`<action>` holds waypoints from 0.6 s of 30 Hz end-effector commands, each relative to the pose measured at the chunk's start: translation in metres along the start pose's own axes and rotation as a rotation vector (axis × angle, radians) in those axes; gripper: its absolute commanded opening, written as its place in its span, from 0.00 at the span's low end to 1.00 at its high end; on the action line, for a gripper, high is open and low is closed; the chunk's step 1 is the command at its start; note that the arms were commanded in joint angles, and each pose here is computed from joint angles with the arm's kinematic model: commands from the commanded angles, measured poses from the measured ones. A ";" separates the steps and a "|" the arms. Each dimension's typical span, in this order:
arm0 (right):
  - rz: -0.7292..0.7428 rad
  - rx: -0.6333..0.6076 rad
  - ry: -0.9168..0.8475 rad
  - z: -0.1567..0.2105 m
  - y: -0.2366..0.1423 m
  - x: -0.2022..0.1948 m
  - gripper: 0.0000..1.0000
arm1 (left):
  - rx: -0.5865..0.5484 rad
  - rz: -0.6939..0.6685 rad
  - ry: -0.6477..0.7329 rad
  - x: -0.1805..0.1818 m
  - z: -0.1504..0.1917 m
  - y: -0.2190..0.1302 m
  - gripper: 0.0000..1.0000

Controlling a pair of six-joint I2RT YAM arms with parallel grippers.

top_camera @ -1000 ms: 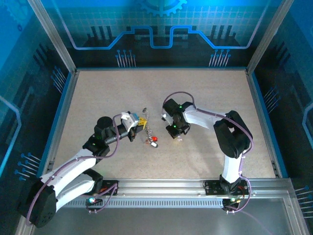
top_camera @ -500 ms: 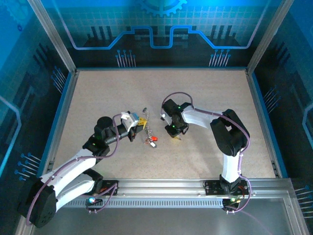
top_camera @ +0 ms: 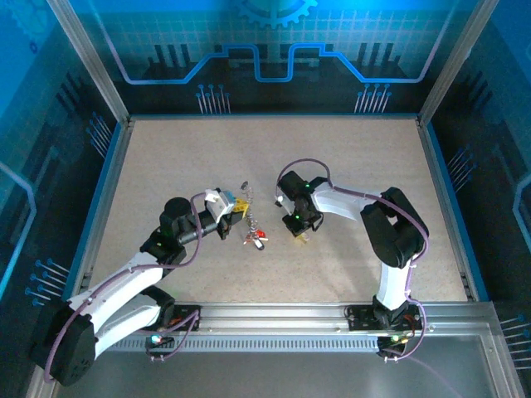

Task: Put the keys on the keyring

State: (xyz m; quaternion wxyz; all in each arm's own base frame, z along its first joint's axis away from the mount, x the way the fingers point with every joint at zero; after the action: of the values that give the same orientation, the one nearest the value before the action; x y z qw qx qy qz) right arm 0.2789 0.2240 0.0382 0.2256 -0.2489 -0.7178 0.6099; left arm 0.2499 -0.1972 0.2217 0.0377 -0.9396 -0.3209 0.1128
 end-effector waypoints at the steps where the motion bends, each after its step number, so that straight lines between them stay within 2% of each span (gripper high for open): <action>1: -0.012 -0.003 0.016 0.005 -0.003 -0.001 0.15 | -0.063 0.009 0.019 -0.005 -0.015 -0.004 0.00; 3: -0.013 -0.012 0.016 0.005 -0.006 0.000 0.18 | -0.064 0.010 0.020 -0.005 -0.015 -0.004 0.00; 12: -0.017 -0.010 0.026 0.011 -0.011 0.002 0.19 | -0.061 0.007 0.017 -0.005 -0.015 -0.004 0.00; 15: -0.022 -0.014 0.030 0.013 -0.013 0.003 0.24 | -0.061 0.006 0.017 -0.004 -0.014 -0.003 0.00; 18: -0.026 -0.017 0.032 0.013 -0.015 0.004 0.23 | -0.058 0.006 0.014 -0.004 -0.014 -0.003 0.00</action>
State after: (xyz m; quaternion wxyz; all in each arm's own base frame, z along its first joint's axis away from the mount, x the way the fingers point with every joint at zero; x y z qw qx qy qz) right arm 0.2699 0.2185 0.0437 0.2282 -0.2505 -0.7210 0.6044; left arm 0.2488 -0.1966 0.2250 0.0337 -0.9403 -0.3208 0.1087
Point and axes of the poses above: each hand's point on the last joint's axis, 136 mm out from that joint toward the fingers, its own y axis out along the fingers, its own x axis along the line the jaws close on, z = x × y, the point moved 2 cm from there along -y, back along the fingers, and after that the axes turned 15 degrees about -y, right-handed, at the moved point
